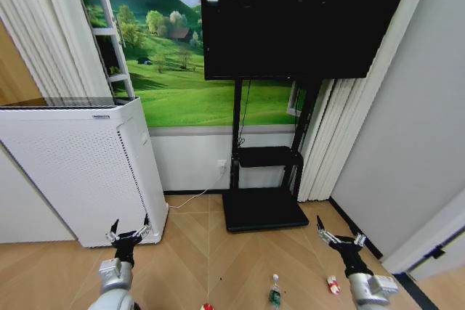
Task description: Pick up the trash bin and place the garbage on the floor into it.
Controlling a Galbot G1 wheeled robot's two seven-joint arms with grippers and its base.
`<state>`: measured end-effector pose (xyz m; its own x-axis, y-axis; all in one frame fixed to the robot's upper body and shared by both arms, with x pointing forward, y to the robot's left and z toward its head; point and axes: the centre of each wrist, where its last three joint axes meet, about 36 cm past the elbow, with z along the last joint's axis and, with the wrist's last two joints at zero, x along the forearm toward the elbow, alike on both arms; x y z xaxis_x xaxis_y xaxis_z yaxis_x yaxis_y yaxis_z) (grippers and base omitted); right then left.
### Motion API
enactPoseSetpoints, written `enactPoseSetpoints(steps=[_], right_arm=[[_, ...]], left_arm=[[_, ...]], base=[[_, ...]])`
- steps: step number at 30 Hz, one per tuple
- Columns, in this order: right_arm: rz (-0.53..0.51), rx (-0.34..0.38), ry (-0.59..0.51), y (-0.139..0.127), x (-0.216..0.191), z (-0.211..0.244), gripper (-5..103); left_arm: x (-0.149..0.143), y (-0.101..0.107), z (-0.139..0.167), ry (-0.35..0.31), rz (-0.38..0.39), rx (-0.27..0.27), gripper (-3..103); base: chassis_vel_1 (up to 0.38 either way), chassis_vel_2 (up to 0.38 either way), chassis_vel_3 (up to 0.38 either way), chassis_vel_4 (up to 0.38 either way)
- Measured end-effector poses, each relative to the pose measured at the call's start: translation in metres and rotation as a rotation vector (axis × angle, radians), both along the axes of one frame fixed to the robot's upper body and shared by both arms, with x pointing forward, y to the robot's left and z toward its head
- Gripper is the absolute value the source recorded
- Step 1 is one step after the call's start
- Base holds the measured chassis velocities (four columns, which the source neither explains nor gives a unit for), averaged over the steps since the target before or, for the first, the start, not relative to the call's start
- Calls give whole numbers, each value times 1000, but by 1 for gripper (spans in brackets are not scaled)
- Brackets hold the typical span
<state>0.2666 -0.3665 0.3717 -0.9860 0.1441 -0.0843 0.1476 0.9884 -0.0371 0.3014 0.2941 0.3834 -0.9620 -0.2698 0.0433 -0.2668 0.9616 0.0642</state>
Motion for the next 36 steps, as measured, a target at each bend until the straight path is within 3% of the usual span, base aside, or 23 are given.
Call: enactPoseSetpoints(steps=[36], right_arm=[[20,-17,-3,3,-9,-3,100]], left_arm=[[-5,0,3,-9,6,2,100]], base=[[8,-8,-7,7]])
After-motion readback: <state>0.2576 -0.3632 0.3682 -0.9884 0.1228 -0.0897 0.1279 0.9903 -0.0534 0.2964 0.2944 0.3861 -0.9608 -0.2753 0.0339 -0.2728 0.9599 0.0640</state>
